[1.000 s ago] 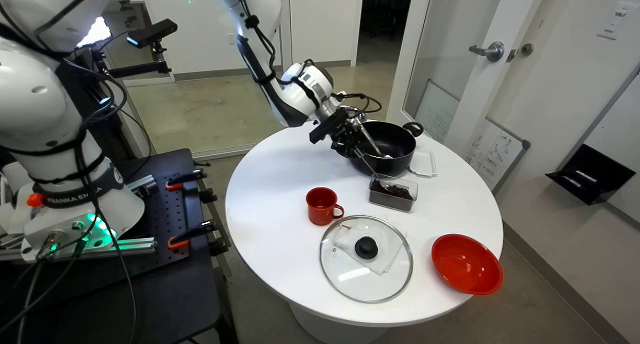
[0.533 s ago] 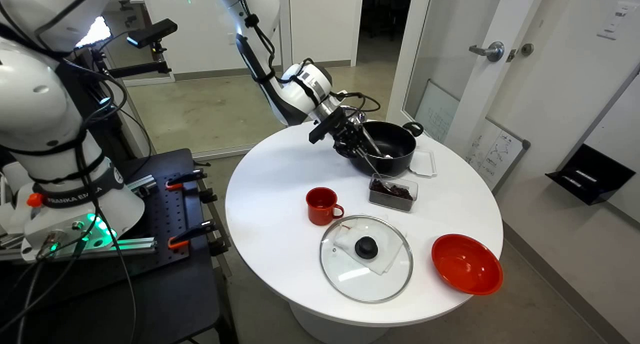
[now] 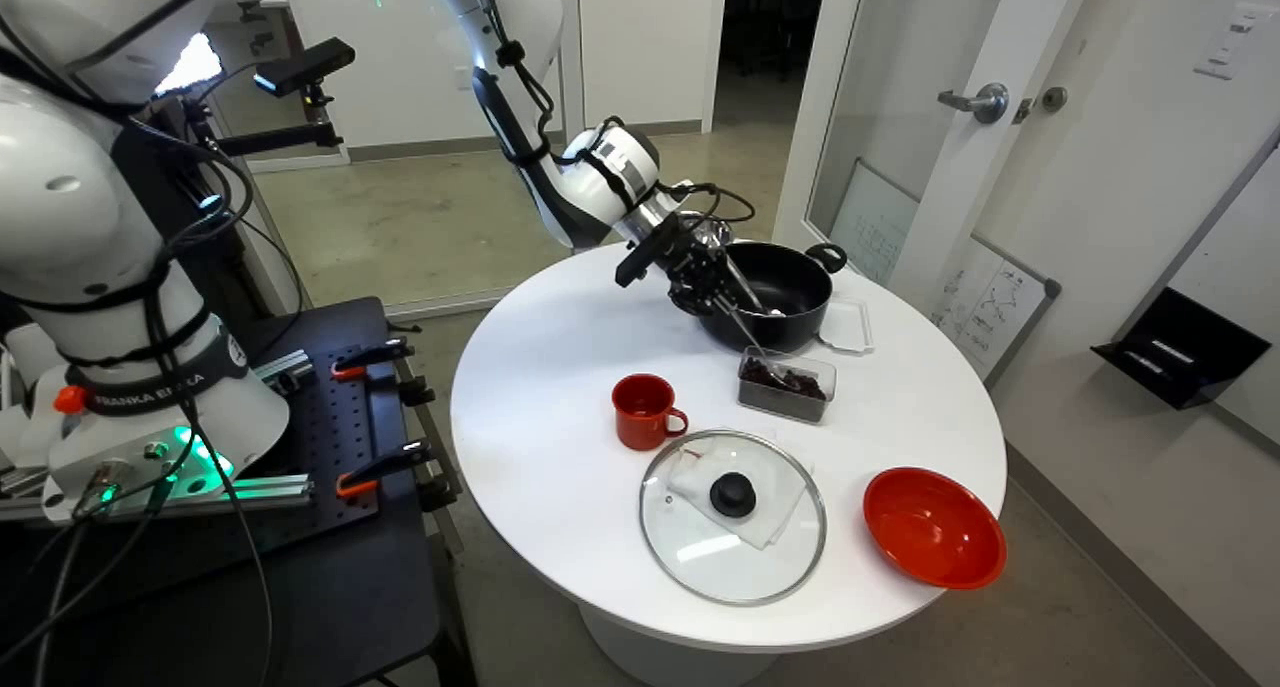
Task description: Pick up the spoon from cup, then put it back in the cup
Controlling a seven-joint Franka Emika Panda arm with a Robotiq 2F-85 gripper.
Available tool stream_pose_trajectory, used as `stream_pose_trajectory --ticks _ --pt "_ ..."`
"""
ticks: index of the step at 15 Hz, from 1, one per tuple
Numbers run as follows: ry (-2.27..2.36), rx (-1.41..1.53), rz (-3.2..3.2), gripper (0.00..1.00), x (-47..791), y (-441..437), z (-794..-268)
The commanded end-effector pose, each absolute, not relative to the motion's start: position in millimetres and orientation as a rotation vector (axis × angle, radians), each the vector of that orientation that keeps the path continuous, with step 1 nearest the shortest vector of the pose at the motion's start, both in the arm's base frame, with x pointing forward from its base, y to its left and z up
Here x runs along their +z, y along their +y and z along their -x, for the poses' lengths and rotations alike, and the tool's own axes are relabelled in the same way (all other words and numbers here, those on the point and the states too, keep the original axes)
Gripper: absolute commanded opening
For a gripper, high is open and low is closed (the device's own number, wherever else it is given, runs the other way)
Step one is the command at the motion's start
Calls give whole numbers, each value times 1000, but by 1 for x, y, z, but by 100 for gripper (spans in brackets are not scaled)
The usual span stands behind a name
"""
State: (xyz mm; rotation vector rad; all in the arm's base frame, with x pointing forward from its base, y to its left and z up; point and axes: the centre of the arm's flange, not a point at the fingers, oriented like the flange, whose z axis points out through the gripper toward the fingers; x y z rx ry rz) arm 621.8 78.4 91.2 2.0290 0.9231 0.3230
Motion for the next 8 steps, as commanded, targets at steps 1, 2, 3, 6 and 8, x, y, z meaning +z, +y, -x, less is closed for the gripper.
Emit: stream_pose_trajectory --ticks 1,2,3,6,8 --pt "870 339 -2018 1 99 78 -620" --pt "862 339 -2020 1 99 79 -620" --pt "853 341 -2021 1 99 80 -621" --pt "831 352 -2023 1 100 84 -620" --pt "815 372 -2015 1 102 87 -620"
